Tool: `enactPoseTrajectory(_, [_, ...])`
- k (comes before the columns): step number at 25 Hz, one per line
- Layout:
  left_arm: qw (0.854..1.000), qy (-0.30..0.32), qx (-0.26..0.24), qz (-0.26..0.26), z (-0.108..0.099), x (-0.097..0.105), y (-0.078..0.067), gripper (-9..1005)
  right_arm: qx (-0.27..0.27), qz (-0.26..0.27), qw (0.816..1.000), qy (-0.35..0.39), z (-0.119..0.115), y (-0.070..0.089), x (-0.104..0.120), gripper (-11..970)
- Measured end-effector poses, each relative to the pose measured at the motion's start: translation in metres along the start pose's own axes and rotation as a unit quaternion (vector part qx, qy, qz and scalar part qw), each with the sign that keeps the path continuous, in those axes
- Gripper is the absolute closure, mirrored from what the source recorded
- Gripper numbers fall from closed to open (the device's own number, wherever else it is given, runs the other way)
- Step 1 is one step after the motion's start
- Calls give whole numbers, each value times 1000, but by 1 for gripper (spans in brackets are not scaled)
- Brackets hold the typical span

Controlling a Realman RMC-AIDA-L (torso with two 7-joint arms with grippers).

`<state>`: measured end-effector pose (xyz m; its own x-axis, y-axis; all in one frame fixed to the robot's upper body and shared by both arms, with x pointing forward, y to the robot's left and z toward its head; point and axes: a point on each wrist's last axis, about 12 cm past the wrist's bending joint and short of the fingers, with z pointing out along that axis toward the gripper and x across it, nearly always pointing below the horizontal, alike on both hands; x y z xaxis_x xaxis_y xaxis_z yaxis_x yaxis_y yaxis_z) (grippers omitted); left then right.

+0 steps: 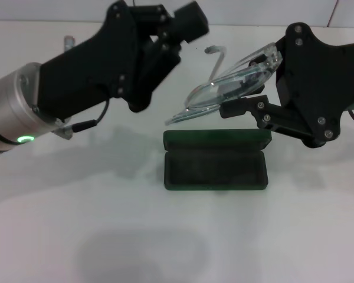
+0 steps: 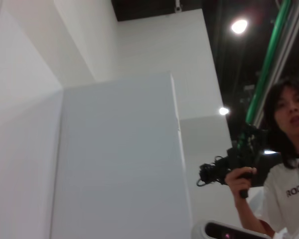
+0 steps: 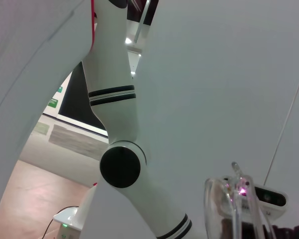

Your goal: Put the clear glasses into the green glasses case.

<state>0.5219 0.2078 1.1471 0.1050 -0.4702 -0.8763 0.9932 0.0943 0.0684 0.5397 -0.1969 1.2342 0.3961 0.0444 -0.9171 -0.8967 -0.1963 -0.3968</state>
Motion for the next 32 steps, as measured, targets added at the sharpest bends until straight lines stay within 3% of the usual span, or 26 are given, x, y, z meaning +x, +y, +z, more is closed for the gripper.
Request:
enactPoseTrajectory(21, [1000, 9, 24, -17, 5, 7, -7, 975, 1, 2, 1000, -1, 0, 0, 1, 884])
enactPoseTrajectory(28, [1000, 3, -14, 6, -2, 1, 1, 975, 0, 4, 1000, 1, 2, 0, 2, 883])
enactPoseTrajectory(32, [997, 2, -64, 34, -21, -12, 11, 975, -1, 11, 1000, 5, 2, -1, 2, 882])
